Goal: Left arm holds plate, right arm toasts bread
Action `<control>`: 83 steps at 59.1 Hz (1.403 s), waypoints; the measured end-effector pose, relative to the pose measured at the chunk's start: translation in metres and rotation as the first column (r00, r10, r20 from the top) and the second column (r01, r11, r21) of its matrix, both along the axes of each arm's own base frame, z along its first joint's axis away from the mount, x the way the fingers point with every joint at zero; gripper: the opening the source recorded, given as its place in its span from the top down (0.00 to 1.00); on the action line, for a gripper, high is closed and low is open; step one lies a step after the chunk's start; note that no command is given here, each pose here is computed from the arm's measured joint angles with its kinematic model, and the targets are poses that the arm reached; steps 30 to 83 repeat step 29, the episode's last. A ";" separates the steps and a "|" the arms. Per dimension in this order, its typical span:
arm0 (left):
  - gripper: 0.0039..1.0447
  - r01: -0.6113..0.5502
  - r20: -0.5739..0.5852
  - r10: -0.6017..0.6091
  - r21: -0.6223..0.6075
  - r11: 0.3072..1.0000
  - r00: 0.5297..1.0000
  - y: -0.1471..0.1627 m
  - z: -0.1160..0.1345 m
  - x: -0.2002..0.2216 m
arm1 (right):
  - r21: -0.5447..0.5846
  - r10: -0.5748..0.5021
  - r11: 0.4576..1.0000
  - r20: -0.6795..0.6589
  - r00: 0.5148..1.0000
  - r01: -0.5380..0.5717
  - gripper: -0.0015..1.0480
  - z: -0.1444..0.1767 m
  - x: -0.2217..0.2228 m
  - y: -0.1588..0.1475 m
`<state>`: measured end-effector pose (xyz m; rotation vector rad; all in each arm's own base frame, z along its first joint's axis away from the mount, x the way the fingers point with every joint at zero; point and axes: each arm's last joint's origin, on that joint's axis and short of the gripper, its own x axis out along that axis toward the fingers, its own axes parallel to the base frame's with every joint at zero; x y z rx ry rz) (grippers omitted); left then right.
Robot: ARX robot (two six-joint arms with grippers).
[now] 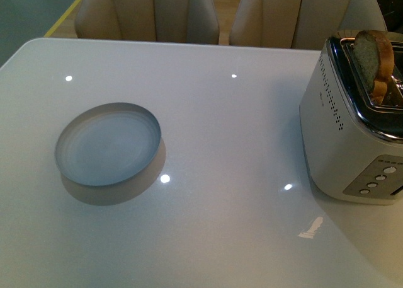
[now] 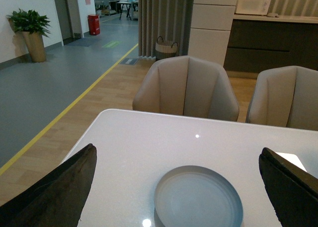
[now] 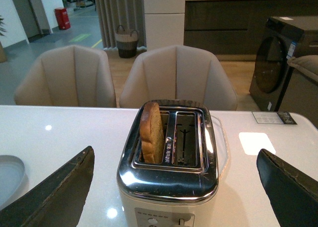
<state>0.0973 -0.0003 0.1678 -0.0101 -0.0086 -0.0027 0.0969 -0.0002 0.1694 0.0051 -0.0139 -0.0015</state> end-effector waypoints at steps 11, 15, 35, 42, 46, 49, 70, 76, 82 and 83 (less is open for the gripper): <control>0.07 0.000 0.000 0.000 0.000 1.000 1.000 0.000 0.000 0.000 | 0.000 0.000 1.000 0.000 1.000 0.000 0.09 0.000 0.000 0.000; 0.07 0.000 0.000 0.000 0.000 1.000 1.000 0.000 0.000 0.000 | 0.000 0.000 1.000 0.000 1.000 0.000 0.09 0.000 0.000 0.000; 0.07 0.000 0.000 0.000 0.000 1.000 1.000 0.000 0.000 0.000 | 0.000 0.000 1.000 0.000 1.000 0.000 0.09 0.000 0.000 0.000; 0.07 0.000 0.000 0.000 0.000 1.000 1.000 0.000 0.000 0.000 | 0.000 0.000 1.000 0.000 1.000 0.000 0.09 0.000 0.000 0.000; 0.07 0.000 0.000 0.000 0.000 1.000 1.000 0.000 0.000 0.000 | 0.000 0.000 1.000 0.000 1.000 0.000 0.09 0.000 0.000 0.000; 0.07 0.000 0.000 0.000 0.000 1.000 1.000 0.000 0.000 0.000 | 0.000 0.000 1.000 0.000 1.000 0.000 0.09 0.000 0.000 0.000; 0.07 0.000 0.000 0.000 0.000 1.000 1.000 0.000 0.000 0.000 | 0.000 0.000 1.000 0.000 1.000 0.000 0.09 0.000 0.000 0.000; 0.07 0.000 0.000 0.000 0.000 1.000 1.000 0.000 0.000 0.000 | 0.000 0.000 1.000 0.000 1.000 0.000 0.09 0.000 0.000 0.000; 0.07 0.000 0.000 0.000 0.000 1.000 1.000 0.000 0.000 0.000 | 0.000 0.000 1.000 0.000 1.000 0.000 0.09 0.000 0.000 0.000; 0.07 0.000 0.000 0.000 0.000 1.000 1.000 0.000 0.000 0.000 | 0.000 0.000 1.000 0.000 1.000 0.000 0.09 0.000 0.000 0.000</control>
